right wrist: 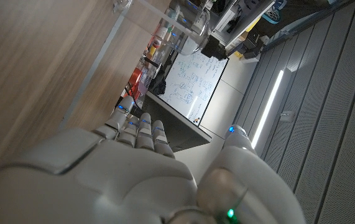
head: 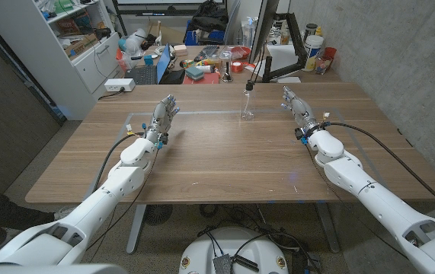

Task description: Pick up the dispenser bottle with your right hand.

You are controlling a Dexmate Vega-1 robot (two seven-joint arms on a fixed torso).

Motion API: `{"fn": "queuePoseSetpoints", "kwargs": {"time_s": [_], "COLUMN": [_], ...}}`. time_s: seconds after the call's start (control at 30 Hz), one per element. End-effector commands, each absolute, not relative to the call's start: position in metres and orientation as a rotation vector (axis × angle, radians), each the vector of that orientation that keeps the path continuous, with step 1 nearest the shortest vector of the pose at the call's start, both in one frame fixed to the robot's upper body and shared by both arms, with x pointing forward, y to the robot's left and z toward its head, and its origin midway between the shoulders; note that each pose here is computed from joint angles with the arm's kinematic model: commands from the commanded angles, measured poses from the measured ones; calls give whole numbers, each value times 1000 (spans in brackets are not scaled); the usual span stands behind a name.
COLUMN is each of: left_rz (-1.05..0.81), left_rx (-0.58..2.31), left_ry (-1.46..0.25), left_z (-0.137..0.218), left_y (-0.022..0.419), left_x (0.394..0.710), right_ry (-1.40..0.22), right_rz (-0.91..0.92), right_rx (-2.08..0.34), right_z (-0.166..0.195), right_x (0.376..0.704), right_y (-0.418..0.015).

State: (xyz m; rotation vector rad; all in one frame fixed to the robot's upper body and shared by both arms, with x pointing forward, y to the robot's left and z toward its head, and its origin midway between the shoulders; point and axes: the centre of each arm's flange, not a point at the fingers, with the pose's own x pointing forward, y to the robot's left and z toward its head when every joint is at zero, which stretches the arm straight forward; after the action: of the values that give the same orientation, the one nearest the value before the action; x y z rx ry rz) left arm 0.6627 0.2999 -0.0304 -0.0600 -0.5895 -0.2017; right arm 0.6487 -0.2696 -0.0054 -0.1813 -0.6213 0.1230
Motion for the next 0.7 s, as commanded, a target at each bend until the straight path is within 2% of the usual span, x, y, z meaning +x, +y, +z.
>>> {"fn": "queuePoseSetpoints", "kwargs": {"time_s": [0.03,0.7], "left_rz": [-197,-198], "left_rx": [-62,-68], "left_ry": [-586,-584], "left_z": [-32,-32], "left_y": [302,304], "left_x": [662,666], "right_ry": [-621,-628], "right_rz": [84,35], "right_rx": [-256,-350], "right_z": [0,11], "right_x": [647,644], "right_y": [-264,-251]}}
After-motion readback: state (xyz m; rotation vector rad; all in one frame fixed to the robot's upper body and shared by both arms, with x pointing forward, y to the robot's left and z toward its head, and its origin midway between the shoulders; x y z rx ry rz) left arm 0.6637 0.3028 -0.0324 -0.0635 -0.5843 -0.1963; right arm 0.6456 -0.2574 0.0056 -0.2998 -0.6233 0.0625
